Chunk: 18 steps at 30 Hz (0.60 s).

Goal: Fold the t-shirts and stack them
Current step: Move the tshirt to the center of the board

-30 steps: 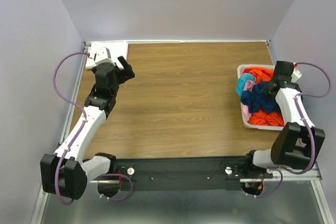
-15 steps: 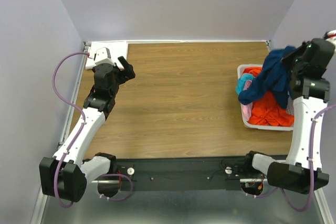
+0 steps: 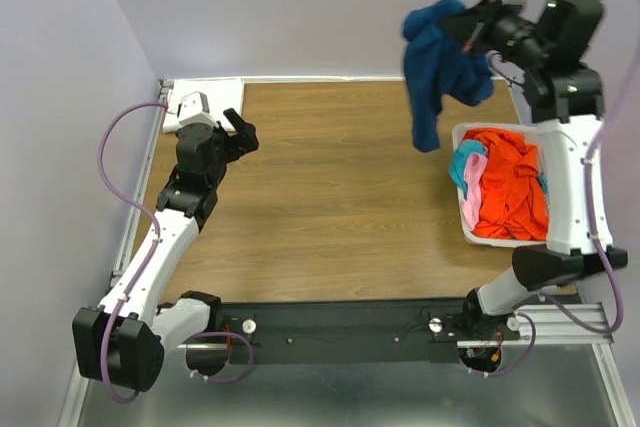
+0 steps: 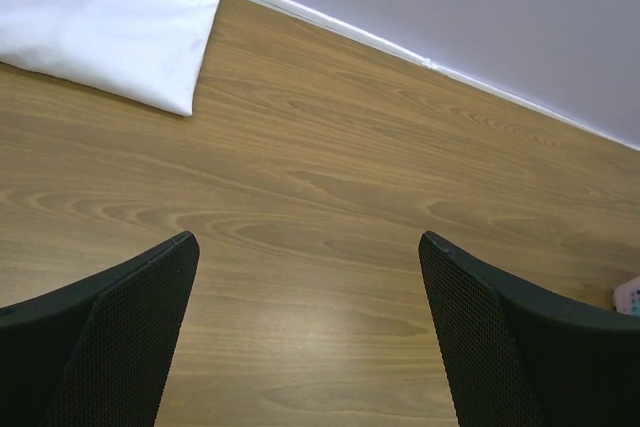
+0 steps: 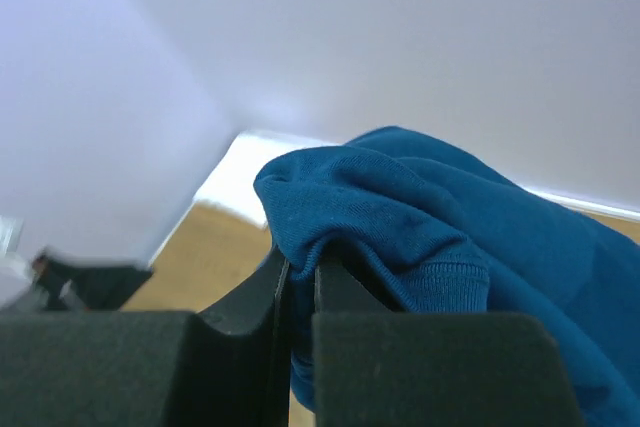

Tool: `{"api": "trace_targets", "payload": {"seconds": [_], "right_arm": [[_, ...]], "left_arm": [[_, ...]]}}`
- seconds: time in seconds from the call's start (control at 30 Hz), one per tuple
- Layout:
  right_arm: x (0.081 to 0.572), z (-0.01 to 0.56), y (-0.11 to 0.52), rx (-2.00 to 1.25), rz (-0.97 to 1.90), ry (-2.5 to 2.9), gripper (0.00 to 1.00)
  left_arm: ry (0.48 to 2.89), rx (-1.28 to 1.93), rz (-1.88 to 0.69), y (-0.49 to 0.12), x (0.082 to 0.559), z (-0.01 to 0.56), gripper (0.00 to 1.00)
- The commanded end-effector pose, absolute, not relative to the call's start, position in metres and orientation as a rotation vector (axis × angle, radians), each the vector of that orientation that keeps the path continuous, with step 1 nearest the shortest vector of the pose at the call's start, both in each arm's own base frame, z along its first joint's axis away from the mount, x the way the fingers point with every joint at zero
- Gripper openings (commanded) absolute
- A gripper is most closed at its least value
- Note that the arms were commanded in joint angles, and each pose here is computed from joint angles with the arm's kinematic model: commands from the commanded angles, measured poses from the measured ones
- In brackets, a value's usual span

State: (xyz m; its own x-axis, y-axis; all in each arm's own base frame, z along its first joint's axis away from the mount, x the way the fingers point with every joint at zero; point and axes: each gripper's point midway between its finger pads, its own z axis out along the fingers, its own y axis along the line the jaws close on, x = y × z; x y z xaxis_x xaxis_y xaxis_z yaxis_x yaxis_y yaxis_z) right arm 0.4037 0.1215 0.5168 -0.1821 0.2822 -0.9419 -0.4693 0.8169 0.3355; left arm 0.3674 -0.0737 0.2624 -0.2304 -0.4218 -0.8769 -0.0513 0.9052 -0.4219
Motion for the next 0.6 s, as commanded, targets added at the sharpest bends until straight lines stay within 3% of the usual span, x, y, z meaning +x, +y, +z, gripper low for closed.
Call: {"api": "trace_targets", "payload": {"seconds": [0.0,0.17,0.23,0.27,0.3,0.37,0.4,0.57], "right_arm": [[0.377,0.510,0.201,-0.511,0.816,1.584,0.03],[0.390,0.415,0.239,-0.696,0.857,1.759,0.04],[0.399,0.357,0.234,-0.737,0.797,1.880,0.10],[0.407,0.337,0.225,-0.713,0.728,1.935,0.19],[0.411,0.300,0.220,-0.705,0.691,2.025,0.45],[0.425,0.265,0.200,-0.617,0.544,2.134,0.86],[0.428,0.251,0.194,-0.589,0.501,2.174,0.98],[0.411,0.209,0.172,-0.409,0.425,2.301,1.00]], "left_arm": [[1.780,-0.472,-0.379,-0.066,0.354,0.259,0.98],[1.721,-0.575,-0.370,-0.052,0.338,0.262,0.98],[1.715,-0.593,-0.374,-0.049,0.332,0.261,0.98],[1.720,-0.600,-0.371,-0.048,0.331,0.258,0.98],[1.731,-0.600,-0.372,-0.050,0.331,0.254,0.98],[1.771,-0.600,-0.365,-0.052,0.333,0.242,0.98],[1.787,-0.596,-0.363,-0.053,0.334,0.238,0.98],[1.907,-0.561,-0.374,-0.066,0.344,0.205,0.98]]}}
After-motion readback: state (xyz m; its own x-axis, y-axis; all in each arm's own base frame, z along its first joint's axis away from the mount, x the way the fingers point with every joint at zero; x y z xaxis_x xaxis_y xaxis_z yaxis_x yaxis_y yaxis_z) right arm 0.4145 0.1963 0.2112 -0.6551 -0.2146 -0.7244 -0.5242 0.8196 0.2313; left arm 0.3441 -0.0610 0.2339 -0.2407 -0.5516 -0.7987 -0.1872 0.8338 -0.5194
